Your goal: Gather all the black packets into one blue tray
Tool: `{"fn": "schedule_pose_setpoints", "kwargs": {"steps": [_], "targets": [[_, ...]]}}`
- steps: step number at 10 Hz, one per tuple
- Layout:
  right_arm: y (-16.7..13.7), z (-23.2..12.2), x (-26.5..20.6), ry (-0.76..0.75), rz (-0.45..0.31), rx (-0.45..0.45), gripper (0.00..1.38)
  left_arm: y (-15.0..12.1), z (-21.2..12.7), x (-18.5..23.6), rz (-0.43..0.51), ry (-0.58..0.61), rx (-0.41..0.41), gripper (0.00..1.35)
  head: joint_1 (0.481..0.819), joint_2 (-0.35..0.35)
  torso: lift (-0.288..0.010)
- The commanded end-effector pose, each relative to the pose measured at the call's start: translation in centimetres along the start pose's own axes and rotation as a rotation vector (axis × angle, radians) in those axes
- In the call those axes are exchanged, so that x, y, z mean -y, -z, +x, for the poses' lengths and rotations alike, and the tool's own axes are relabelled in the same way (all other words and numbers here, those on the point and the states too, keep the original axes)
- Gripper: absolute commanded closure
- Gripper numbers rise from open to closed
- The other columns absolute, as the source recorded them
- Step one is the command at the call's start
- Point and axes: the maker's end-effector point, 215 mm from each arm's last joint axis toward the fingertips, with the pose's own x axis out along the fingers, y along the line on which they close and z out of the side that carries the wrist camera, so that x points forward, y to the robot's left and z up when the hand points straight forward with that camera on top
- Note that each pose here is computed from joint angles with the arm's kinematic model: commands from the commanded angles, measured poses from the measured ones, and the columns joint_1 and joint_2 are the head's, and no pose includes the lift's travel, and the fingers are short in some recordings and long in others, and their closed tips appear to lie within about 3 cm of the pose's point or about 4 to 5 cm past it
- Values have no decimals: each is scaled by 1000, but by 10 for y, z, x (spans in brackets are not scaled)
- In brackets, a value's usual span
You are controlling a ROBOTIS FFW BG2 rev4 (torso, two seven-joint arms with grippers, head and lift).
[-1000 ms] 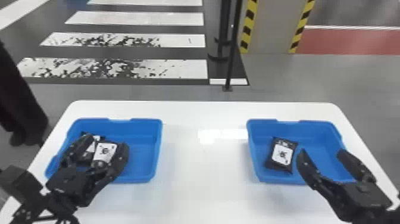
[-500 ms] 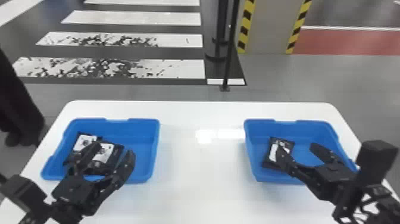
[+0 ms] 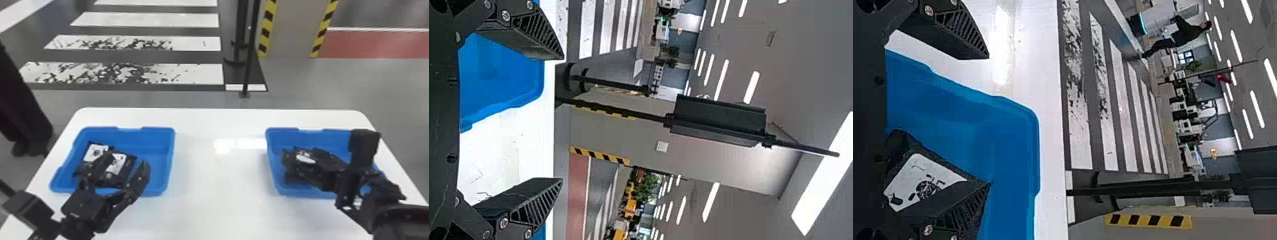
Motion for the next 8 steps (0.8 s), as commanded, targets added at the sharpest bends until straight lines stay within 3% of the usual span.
{"fn": "schedule_pose_setpoints", "kwargs": {"steps": [1, 5, 7, 8], "targets": [[6, 14, 8, 3, 22, -31, 113, 1, -1, 0, -7, -1, -2, 170, 695, -6, -110], [25, 37, 29, 17, 54, -126, 113, 4, 1, 2, -19, 3, -11, 170, 695, -15, -110], [22, 16, 40, 86, -16, -172, 101, 8, 0, 2, -25, 3, -22, 170, 695, -26, -110], [29, 9, 44, 111, -16, -189, 79, 8, 0, 1, -27, 3, -21, 170, 695, -32, -110]]}}
